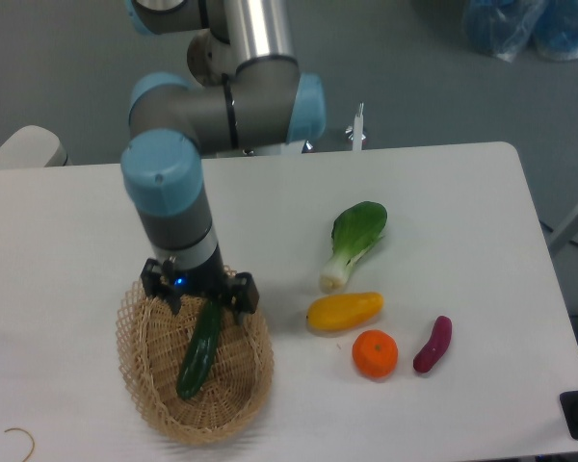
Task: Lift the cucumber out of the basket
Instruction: 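Lower the gripper down onto the cucumber inside the basket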
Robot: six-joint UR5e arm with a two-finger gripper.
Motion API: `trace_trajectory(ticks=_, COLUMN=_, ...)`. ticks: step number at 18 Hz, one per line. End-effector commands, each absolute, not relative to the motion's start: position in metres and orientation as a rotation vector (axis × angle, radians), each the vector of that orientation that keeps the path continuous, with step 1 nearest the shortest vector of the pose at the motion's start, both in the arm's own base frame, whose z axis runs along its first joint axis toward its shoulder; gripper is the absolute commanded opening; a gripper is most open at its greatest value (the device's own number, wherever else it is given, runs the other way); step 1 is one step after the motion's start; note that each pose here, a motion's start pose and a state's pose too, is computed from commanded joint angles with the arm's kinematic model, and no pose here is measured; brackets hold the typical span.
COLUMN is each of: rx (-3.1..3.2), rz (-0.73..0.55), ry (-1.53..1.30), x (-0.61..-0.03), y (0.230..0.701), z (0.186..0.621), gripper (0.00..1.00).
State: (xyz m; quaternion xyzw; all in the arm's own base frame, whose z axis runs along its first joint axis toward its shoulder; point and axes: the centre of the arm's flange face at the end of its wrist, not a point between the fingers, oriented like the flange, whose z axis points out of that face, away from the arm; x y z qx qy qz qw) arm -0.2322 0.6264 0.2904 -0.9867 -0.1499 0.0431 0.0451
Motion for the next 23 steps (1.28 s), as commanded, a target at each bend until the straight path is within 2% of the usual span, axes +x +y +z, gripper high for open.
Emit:
trace_trajectory(ticks=5, rx=-3.016, rz=0.181, ry=-0.460, x=-0.227, y=0.637, z=0.255, gripper=1.00)
trace_trajectory(ticks=9, rx=-3.019, rz=0.290, ry=-0.422, x=-0.230, y=0.639, z=0.242, gripper=1.00)
trace_trajectory(ticks=12, rx=-3.050, rz=0.293, ry=-0.328, x=-0.230, y=0.641, z=0.229, gripper=1.00)
trace_trajectory(ticks=23, rx=-3.083, rz=0.278, ry=-0.308, x=-0.220, y=0.641, z=0.210, gripper=1.00)
